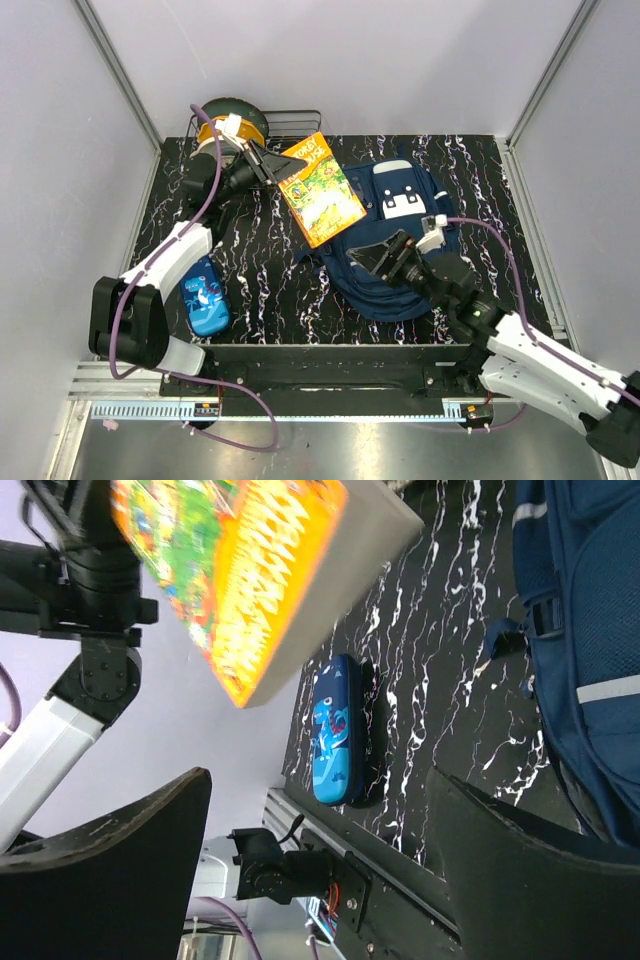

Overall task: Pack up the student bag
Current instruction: Pick up the book from the center of the board.

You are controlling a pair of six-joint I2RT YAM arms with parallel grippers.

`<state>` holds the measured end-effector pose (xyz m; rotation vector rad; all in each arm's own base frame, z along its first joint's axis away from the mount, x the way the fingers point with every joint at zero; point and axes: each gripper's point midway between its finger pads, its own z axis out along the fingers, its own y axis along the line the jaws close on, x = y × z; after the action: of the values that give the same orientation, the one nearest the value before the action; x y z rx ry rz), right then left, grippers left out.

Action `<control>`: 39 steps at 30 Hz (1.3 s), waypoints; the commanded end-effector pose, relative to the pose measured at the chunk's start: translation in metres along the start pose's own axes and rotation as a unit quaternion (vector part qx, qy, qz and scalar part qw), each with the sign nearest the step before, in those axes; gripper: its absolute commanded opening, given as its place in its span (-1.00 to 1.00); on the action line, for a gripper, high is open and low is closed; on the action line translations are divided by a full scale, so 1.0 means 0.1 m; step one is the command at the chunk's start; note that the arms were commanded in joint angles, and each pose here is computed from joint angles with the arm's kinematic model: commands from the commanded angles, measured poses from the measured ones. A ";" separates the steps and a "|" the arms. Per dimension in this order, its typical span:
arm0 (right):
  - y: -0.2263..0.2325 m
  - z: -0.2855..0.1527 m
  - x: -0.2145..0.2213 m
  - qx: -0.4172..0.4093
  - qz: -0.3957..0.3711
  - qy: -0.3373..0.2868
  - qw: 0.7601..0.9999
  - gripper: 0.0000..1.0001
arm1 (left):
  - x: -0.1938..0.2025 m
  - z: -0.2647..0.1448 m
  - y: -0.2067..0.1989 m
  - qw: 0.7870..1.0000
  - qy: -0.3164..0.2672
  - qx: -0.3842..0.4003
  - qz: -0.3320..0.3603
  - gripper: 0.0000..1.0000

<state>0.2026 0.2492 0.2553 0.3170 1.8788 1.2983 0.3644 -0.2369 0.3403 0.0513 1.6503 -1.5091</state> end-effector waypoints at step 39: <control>0.56 0.42 -0.21 -0.299 0.116 0.003 0.947 -0.14 | 0.08 0.02 -0.70 0.991 -0.031 0.130 -0.019 -1.00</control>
<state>0.2531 0.2936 0.2776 0.3155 1.5294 1.8427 0.3351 -0.2641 0.3492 0.0445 1.5694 -1.7224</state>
